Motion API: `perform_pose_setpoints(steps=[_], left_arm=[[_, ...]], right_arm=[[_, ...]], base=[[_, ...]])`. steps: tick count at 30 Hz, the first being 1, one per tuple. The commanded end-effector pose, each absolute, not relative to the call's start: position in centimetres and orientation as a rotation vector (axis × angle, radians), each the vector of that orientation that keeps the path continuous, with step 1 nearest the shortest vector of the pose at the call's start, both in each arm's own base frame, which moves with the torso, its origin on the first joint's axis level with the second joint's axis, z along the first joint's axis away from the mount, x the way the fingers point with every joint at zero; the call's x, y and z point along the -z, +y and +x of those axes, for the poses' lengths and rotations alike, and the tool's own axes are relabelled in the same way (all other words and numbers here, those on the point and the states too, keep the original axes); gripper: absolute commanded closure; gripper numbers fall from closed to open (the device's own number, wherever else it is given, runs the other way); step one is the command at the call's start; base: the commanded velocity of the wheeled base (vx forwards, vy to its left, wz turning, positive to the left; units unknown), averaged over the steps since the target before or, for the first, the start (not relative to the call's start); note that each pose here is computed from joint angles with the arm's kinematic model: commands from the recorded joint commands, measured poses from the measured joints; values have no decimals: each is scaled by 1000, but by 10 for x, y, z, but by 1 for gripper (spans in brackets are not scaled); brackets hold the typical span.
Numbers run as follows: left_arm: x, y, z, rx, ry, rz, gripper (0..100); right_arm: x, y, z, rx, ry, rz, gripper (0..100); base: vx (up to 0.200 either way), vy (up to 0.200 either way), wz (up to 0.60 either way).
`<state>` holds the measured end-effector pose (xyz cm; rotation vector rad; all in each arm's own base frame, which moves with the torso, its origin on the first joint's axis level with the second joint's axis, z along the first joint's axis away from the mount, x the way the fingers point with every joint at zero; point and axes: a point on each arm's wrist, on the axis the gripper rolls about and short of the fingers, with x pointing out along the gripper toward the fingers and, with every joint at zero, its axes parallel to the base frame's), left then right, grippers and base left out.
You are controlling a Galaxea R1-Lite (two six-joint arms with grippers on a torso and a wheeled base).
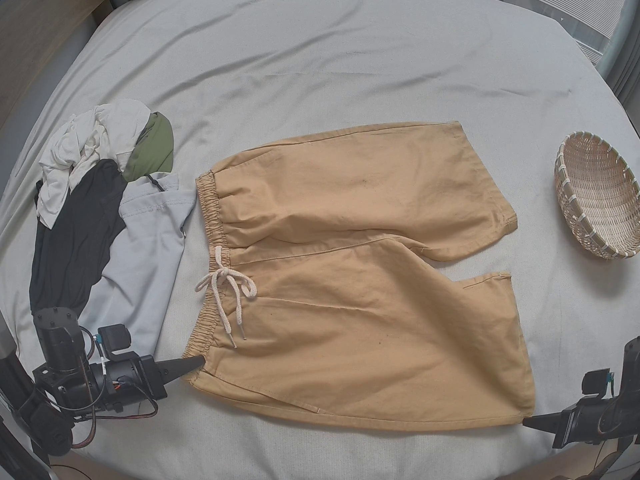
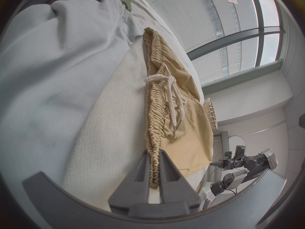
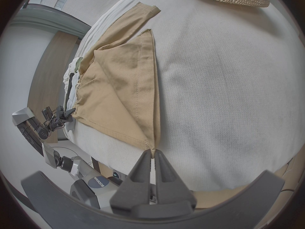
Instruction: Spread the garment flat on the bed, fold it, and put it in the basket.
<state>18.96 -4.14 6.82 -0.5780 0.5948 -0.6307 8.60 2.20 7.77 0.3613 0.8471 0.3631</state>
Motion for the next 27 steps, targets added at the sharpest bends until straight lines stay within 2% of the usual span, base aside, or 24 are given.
perform_pose_setpoints(steps=[1,6,12,15,27], left_arm=[[-66,-41,186,625,610,-580,0],[-70,-40,187,635,575,-577,0],[-82,-36,190,630,462,-560,0],[-84,-36,191,636,435,-558,0],[-87,-36,190,640,424,-589,0]], right_arm=[[-78,22,85,-360,843,367,0],[-89,22,91,-371,766,367,0],[-136,17,125,-339,558,398,0],[-146,17,143,-335,540,399,0],[-126,23,207,-327,504,480,0]], base=[[0,0,0],[0,0,0],[0,0,0],[0,0,0],[0,0,0]])
